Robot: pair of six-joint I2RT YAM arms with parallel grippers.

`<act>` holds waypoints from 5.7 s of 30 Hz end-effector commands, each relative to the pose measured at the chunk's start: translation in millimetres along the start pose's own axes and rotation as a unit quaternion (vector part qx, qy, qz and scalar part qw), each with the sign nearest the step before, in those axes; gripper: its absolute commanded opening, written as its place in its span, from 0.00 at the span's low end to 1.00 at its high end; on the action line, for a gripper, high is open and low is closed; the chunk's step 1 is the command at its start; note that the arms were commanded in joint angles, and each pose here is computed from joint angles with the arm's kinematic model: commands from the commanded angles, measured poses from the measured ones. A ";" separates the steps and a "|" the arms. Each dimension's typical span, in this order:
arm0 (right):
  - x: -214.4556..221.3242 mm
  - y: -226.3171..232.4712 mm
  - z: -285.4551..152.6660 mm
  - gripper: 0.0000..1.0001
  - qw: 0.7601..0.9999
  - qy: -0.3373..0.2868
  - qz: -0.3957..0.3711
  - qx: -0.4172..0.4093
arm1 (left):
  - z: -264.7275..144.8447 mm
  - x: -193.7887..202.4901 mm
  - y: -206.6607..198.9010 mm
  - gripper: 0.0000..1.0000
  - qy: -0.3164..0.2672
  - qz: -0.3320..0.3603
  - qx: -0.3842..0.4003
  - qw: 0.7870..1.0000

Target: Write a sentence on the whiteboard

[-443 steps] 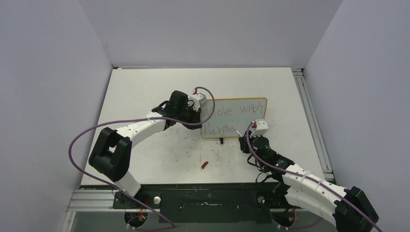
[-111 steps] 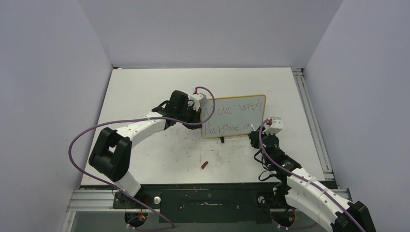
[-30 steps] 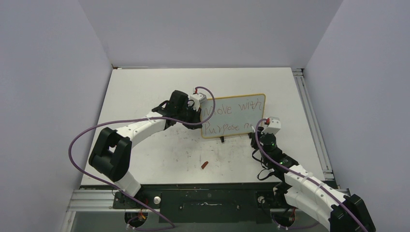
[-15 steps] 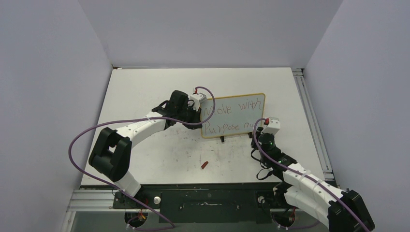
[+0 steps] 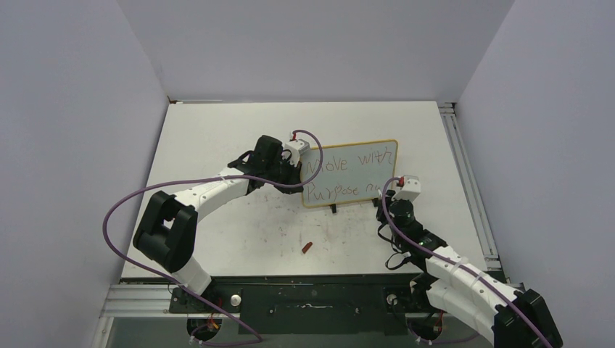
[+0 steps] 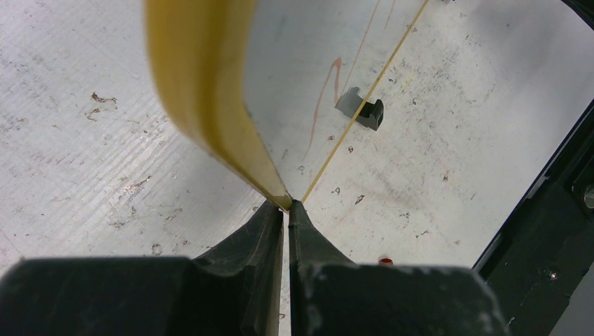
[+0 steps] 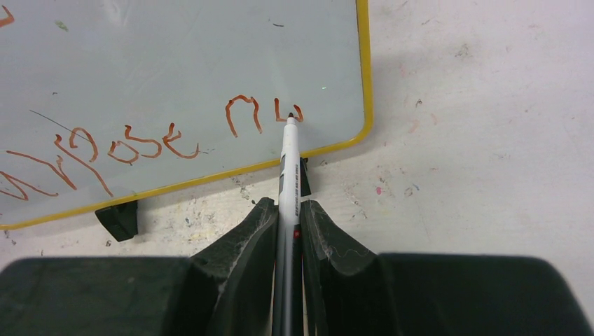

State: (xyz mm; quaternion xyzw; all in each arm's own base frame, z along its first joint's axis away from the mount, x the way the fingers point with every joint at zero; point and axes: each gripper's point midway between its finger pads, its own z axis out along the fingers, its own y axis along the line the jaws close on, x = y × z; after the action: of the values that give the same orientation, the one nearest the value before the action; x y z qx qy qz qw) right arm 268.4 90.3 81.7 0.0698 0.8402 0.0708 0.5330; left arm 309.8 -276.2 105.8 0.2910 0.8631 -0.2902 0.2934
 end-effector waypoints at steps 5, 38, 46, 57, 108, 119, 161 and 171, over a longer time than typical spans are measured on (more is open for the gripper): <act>-23.7 4.1 -0.1 0.05 0.999 -0.037 0.022 0.000 | -18.6 -42.7 -12.4 0.00 -0.057 0.027 0.012 0.998; -47.6 -2.1 -22.5 0.05 0.995 -0.089 0.044 -0.009 | -19.5 -43.0 -10.5 0.00 -0.058 0.027 0.009 0.998; -31.1 2.8 -8.9 0.05 0.998 -0.053 0.027 -0.010 | -20.0 -42.7 -9.2 0.00 -0.059 0.026 0.008 0.998; -28.5 5.7 -4.2 0.05 0.998 -0.044 0.024 -0.029 | -19.6 -43.1 -8.8 0.00 -0.058 0.025 0.008 0.998; -28.8 0.8 3.9 0.05 0.999 -0.036 0.021 -0.021 | -17.3 -42.5 -6.7 0.00 -0.056 0.023 0.008 0.998; -36.5 -3.0 -3.7 0.05 0.997 -0.062 0.030 -0.021 | -17.5 -41.9 -6.8 0.00 -0.055 0.023 0.008 0.998; -25.5 -6.4 12.7 0.05 1.000 -0.020 0.022 0.006 | -19.3 -43.3 -7.1 0.00 -0.058 0.024 0.008 0.998; -25.7 -7.6 13.0 0.05 0.999 -0.021 0.025 0.008 | -20.7 -45.6 -8.0 0.00 -0.061 0.025 0.009 0.998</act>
State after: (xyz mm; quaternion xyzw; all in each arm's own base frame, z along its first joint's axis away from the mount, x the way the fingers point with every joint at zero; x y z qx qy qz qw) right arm 279.7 79.6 75.0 0.0784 0.8467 0.0691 0.5217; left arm 312.6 -275.0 110.3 0.2887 0.8621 -0.2916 0.2972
